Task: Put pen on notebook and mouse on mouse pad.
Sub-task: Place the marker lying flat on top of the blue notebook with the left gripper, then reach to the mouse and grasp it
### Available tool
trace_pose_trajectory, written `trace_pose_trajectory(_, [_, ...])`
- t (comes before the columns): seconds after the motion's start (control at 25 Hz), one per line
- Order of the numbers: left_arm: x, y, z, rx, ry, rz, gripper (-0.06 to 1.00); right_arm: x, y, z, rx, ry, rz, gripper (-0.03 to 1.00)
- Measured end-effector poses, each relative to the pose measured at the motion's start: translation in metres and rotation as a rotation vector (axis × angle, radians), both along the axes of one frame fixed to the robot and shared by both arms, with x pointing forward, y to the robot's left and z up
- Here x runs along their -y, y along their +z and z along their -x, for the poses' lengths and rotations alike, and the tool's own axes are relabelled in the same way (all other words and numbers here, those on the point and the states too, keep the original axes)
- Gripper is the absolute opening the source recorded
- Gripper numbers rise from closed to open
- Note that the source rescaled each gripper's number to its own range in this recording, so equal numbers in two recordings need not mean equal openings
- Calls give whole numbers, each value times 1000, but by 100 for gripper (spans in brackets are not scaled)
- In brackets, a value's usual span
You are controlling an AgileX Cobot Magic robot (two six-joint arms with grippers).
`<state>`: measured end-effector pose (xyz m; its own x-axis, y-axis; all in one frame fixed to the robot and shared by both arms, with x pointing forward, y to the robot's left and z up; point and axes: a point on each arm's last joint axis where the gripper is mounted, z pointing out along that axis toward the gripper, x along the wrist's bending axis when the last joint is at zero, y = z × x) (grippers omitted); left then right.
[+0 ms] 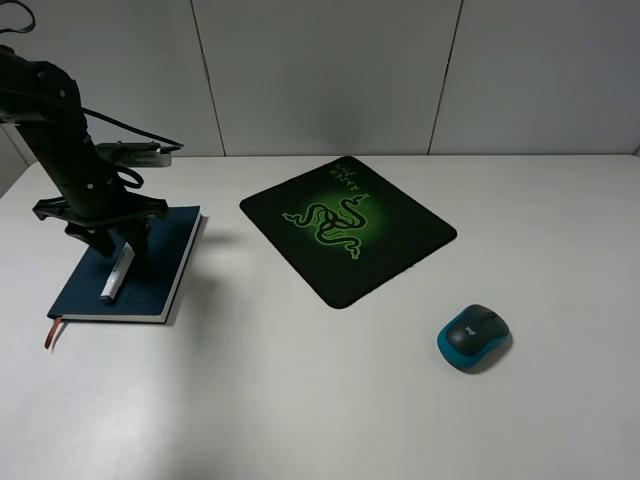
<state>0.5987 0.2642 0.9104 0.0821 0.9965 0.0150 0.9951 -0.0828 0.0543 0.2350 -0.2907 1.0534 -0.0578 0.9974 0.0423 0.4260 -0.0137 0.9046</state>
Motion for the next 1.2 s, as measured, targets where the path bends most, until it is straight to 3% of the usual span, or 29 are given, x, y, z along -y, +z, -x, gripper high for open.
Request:
trace_pose_trajectory(0.16, [0,0,0,0,0,0,87,0,0,0,0,0,0,100])
trace_pose_trajectory(0.28, [0,0,0,0,0,0,96,0,0,0,0,0,0,100])
trace_pose_trajectory(0.88, [0,3,2,-18,0,-2,100,0,0,0,0,0,0,100])
trace_pose_trajectory(1.2, [-1,22,7,3,4,2,100,0,0,0,0,0,0,100])
